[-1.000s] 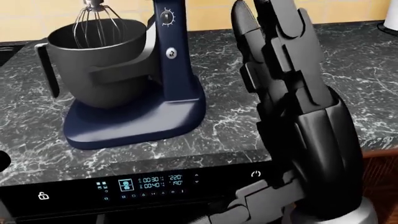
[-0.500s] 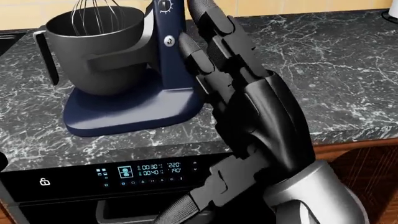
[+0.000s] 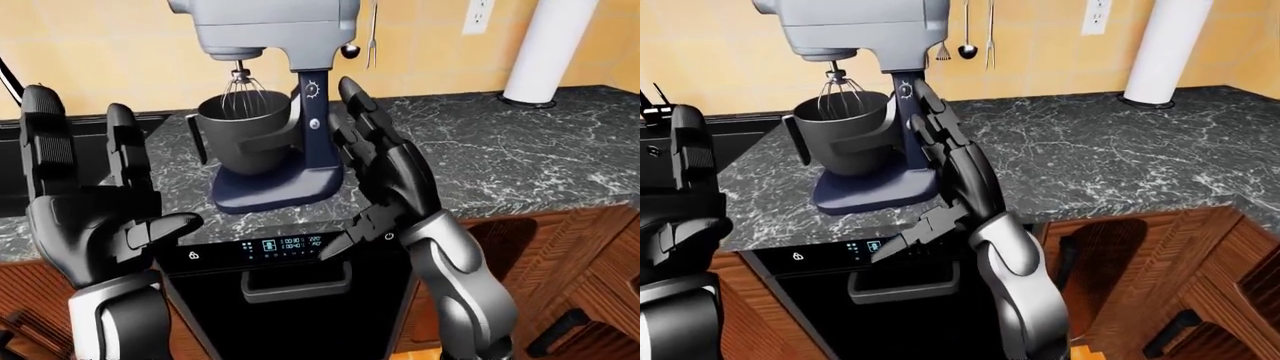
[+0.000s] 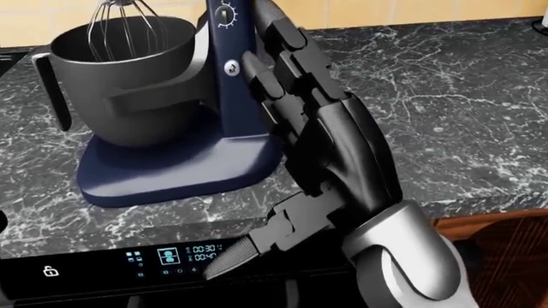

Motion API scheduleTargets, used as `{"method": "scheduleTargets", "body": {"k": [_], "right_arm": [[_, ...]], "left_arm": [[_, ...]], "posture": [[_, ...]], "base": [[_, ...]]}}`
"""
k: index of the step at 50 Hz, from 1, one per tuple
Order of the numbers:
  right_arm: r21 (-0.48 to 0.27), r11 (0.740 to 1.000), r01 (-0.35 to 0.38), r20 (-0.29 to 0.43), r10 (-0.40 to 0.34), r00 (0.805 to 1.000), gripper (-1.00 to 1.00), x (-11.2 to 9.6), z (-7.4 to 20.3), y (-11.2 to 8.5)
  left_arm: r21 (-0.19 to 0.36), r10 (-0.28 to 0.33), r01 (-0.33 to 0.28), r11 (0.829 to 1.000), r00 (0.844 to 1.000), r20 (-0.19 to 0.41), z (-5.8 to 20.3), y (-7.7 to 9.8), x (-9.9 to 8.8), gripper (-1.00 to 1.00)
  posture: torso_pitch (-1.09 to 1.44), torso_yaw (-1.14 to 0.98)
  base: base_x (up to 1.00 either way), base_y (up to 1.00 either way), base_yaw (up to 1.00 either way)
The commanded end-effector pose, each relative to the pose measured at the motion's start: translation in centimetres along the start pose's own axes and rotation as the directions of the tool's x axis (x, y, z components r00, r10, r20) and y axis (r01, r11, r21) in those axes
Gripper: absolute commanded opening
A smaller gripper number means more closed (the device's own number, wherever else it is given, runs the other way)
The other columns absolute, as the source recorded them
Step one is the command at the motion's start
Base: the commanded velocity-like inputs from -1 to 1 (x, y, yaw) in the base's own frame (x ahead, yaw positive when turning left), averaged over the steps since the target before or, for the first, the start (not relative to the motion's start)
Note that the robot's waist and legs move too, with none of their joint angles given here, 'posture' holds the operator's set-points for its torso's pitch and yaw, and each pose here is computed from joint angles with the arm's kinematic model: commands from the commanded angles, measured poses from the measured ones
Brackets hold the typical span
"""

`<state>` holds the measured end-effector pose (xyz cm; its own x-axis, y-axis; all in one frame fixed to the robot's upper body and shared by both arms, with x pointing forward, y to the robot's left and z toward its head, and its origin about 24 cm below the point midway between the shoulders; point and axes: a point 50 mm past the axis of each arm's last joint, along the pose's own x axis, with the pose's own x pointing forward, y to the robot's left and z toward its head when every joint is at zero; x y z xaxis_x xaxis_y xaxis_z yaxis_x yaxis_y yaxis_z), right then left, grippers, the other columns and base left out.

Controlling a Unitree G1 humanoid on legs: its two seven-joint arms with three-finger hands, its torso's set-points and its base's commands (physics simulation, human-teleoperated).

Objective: Open the stand mixer head.

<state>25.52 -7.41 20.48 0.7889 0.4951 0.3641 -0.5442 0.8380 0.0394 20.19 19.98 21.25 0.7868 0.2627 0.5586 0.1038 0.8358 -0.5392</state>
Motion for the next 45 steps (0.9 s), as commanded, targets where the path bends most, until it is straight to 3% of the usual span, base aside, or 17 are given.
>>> {"method": "scheduleTargets", "body": {"k": [1,14,45], "right_arm": [[-0.018,1.000,-0.017,0.075,0.019,0.997,1.00,0.3,1.3,0.3],[-0.006,0.999,-0.033,0.068,0.034,0.997,1.00,0.4,1.0,0.9],[-0.017,0.999,-0.028,0.052,0.029,0.998,1.00,2.1,-0.3,-0.2]], "left_arm": [[-0.006,-0.041,0.041,0.999,0.998,0.049,0.8,-0.7,0.1,1.00],[-0.004,-0.038,0.038,0.999,0.998,0.048,0.8,-0.6,0.2,1.00],[-0.003,-0.033,0.033,0.999,0.998,0.047,0.6,-0.4,0.3,1.00]], "posture": [[-0.24,0.00],[-0.24,0.00],[-0.24,0.00]], "base": [[0.00,0.00,0.00],[0.00,0.00,0.00],[0.00,0.00,0.00]]}}
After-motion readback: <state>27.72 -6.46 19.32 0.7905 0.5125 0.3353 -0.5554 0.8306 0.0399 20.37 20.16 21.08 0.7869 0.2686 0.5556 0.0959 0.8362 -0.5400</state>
